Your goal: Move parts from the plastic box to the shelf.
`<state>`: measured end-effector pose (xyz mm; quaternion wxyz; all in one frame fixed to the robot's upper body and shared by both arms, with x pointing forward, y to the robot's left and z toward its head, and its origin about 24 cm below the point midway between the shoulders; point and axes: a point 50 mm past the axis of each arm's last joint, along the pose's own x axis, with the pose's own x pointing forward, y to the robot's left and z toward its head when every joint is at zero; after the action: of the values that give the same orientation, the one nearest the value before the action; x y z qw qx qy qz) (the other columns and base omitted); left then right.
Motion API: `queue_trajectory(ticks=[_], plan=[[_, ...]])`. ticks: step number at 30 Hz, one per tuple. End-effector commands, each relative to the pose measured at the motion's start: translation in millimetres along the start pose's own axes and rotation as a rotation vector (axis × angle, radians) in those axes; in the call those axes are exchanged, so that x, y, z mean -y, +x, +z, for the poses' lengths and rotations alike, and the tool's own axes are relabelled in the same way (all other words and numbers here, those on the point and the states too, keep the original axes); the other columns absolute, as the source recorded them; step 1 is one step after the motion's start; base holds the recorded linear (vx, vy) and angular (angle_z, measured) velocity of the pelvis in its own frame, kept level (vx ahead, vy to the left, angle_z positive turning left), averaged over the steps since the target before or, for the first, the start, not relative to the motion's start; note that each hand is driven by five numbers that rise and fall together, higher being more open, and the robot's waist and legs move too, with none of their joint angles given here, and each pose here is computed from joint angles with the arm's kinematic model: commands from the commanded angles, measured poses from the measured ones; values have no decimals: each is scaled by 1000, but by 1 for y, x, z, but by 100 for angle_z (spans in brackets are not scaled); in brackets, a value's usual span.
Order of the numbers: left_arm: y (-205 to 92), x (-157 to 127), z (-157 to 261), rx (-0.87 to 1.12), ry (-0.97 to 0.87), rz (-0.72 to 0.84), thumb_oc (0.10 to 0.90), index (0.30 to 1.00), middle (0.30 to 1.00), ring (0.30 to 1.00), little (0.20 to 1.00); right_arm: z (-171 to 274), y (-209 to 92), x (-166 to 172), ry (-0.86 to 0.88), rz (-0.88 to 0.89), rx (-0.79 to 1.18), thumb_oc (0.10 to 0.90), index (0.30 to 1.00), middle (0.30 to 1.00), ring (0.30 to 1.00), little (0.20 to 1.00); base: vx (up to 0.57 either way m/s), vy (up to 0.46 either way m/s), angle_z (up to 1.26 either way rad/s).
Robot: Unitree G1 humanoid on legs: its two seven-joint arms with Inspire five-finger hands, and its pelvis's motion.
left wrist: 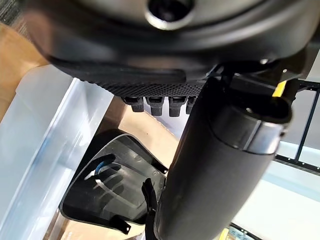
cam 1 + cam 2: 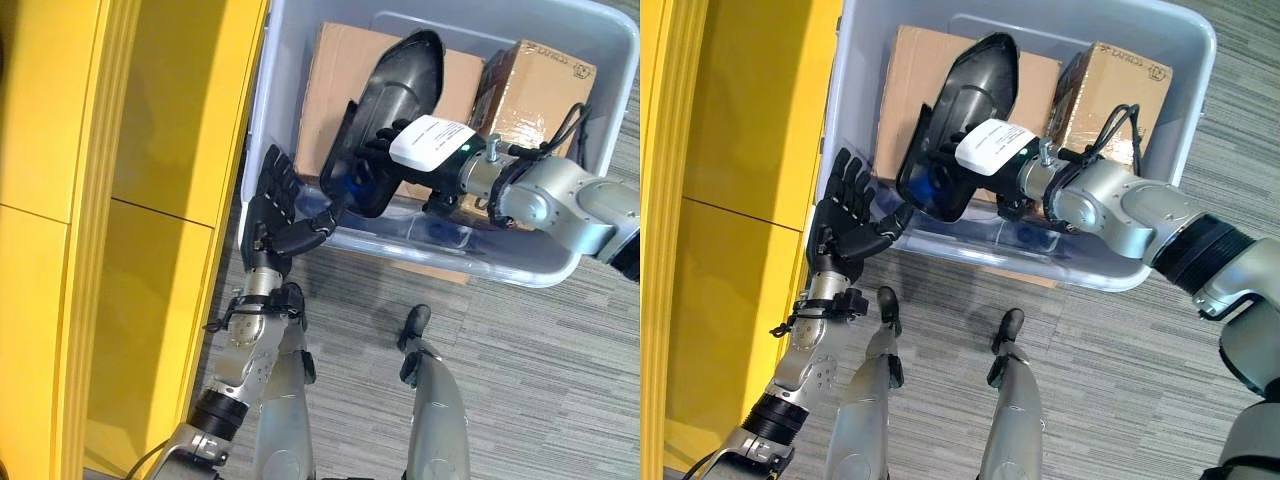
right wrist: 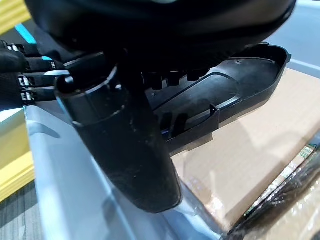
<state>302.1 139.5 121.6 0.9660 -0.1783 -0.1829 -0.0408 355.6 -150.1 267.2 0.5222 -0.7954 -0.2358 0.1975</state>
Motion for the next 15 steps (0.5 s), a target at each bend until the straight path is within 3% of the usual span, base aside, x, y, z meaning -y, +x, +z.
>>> queue_trajectory(ticks=[1,15], plan=[[-17,-29,-4,-39,64,98,900,1000,1000,1000,1000,-7,-18,73,-180,-187,11,900,1000,1000,1000,1000,33,13,7],[-19,-29,1,-18,63,91,900,1000,1000,1000,1000,4,-25,77,-313,-92,79,900,1000,1000,1000,1000,22,-3,6]])
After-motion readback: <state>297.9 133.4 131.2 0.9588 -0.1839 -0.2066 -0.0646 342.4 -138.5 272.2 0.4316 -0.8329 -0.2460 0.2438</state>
